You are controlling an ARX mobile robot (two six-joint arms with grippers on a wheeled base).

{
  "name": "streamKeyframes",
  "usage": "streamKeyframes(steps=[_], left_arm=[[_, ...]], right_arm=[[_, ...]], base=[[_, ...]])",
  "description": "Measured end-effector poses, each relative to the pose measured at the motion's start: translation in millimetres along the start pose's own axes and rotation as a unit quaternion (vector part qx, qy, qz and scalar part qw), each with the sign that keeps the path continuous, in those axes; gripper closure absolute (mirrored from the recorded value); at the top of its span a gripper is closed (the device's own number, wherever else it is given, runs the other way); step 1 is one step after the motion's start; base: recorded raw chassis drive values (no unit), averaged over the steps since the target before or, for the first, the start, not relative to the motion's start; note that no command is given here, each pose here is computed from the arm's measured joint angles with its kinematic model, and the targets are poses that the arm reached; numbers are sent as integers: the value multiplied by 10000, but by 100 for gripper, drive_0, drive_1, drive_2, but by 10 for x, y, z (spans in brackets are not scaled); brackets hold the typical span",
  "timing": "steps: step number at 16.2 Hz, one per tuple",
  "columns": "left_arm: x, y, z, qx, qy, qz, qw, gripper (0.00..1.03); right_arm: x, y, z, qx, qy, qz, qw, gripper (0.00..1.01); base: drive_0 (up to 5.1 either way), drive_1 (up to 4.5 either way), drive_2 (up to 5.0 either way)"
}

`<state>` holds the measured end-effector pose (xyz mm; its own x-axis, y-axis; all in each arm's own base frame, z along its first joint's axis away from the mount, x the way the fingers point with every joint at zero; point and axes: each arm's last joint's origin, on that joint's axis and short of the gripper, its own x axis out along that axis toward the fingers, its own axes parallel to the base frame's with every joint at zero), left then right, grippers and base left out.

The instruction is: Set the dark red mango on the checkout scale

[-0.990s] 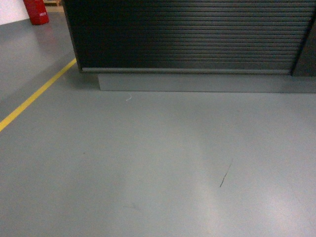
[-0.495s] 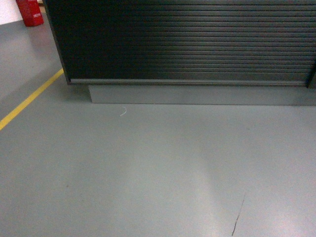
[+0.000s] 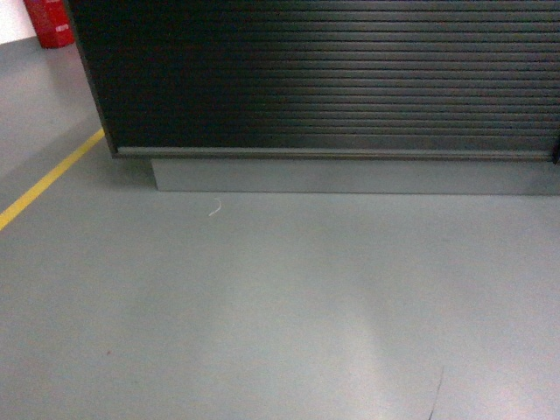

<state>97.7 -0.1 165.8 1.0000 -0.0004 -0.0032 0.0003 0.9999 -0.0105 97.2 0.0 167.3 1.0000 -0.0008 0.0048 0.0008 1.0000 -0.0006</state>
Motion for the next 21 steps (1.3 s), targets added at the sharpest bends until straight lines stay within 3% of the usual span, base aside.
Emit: streamKeyframes(steps=[21], left_arm=[[0,0,1,2,-2,-6,10000,5]], right_arm=[[0,0,0,0,0,4,10000,3]], base=[[0,432,-432]])
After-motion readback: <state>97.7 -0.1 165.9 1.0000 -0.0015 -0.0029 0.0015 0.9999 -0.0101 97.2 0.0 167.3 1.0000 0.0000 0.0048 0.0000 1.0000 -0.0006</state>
